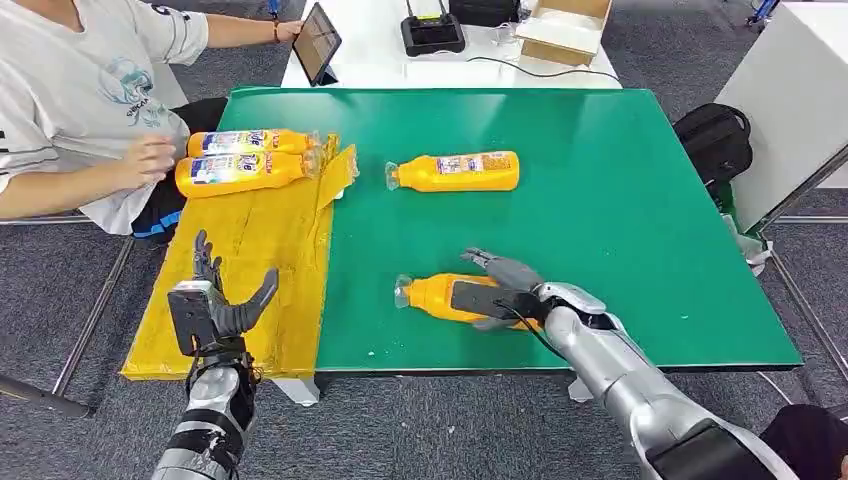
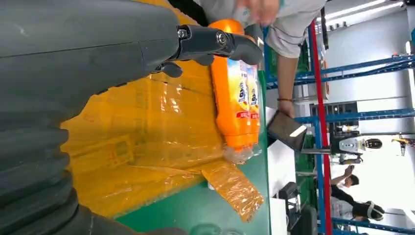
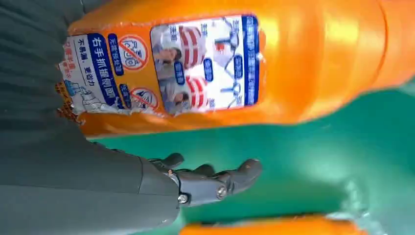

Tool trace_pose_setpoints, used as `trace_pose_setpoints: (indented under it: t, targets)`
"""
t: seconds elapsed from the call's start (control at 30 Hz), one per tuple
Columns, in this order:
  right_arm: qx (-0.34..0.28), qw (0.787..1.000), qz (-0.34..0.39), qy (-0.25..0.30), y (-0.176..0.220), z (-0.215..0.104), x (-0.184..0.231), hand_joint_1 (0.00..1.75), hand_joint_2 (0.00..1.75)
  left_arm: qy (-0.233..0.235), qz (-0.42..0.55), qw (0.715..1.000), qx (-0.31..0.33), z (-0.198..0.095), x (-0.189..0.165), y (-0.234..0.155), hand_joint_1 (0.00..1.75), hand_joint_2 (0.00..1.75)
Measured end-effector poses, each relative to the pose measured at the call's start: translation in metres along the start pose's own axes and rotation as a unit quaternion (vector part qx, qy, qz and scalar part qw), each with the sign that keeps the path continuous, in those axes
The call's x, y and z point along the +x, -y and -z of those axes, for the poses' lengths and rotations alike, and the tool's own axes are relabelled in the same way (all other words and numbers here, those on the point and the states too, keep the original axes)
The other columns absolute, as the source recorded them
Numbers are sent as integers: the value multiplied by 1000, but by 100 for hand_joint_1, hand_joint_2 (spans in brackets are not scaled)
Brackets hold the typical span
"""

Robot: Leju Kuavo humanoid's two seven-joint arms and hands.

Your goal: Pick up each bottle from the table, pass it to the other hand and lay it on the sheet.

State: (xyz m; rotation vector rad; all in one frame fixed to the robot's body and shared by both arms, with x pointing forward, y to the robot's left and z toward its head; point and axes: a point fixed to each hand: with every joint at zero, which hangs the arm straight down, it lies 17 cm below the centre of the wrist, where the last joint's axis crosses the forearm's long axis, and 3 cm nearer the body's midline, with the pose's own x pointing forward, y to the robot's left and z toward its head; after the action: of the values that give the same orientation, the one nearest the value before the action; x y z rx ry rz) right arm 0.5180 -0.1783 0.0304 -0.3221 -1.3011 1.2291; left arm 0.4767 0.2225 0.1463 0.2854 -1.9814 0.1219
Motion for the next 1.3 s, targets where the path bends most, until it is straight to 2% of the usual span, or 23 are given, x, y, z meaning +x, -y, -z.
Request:
trace_pose_setpoints:
  t: [0.3,0.8,1.3]
  targets:
    - [-31,997,-62,16,-3,-12,17,0,175,-6,11,1000,-7,-8,-7,-2,0,175]
    - [-30,996,-76,33,-14,-19,29,0,175,-11,10,1000,-4,-11,-10,-4,0,175]
    - [-62,993,-92,-49,-1,-23,-23,0,175,-12,13,1000,-9,-12,-11,-4,0,175]
